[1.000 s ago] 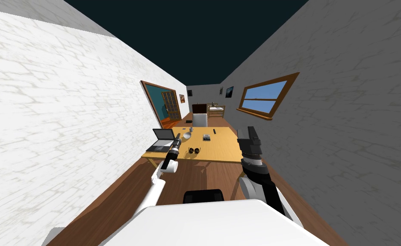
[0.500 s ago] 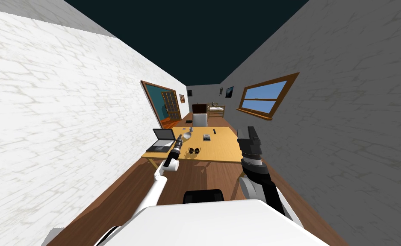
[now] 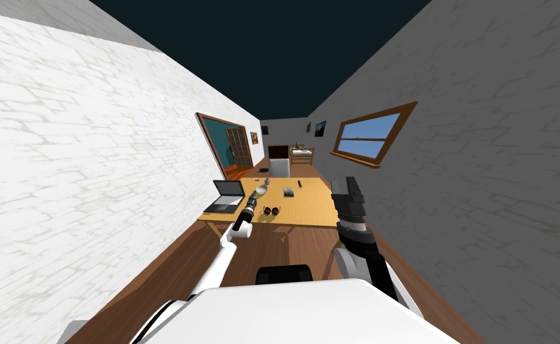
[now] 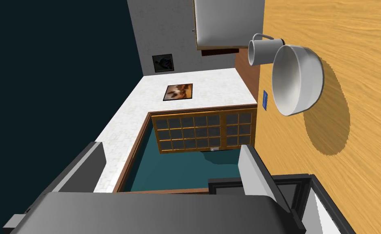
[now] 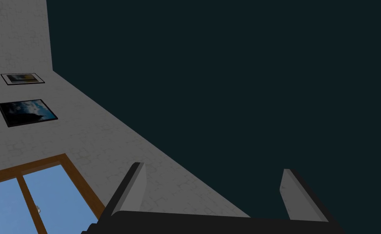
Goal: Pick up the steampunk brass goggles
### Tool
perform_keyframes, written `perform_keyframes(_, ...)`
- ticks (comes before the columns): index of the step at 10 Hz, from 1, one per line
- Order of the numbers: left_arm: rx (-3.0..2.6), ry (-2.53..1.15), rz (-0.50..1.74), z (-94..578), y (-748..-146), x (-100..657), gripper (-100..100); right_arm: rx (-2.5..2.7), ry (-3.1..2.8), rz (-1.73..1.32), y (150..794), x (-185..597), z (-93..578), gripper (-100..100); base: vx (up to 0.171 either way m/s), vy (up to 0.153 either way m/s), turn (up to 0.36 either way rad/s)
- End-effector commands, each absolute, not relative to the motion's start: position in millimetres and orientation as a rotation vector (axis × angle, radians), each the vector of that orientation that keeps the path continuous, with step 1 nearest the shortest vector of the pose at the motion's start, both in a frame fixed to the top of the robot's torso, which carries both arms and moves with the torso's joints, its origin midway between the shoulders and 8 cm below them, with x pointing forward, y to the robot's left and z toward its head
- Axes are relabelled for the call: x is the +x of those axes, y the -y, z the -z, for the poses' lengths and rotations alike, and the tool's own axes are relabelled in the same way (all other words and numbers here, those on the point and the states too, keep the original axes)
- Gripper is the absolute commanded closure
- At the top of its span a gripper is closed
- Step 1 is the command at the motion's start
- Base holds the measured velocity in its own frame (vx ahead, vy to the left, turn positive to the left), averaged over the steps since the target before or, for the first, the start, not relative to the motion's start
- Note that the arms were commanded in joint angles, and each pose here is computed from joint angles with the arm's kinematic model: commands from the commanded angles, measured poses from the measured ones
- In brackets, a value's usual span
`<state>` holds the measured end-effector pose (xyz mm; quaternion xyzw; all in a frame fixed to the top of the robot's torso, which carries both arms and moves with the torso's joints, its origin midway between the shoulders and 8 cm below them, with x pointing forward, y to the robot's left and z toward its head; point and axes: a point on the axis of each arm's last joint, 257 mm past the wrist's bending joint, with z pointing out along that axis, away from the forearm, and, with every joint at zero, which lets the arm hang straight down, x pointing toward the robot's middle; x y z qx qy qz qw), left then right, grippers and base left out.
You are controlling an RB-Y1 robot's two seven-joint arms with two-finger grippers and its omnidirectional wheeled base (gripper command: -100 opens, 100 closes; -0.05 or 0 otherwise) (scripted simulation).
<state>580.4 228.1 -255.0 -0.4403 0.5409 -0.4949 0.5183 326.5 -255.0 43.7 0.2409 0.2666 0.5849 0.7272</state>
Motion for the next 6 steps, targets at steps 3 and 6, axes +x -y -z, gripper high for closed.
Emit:
perform_keyframes(3,-1.128,-1.365,1.163,289,-223,587,-100,0.531,-0.588,-1.289,255,326,-44,0,0.002,0.001,-0.002)
perform_keyframes(6,-1.189,-1.423,1.129,321,-221,585,-100,0.531,-0.588,-1.289,255,326,-44,0,0.006,0.003,-0.008)
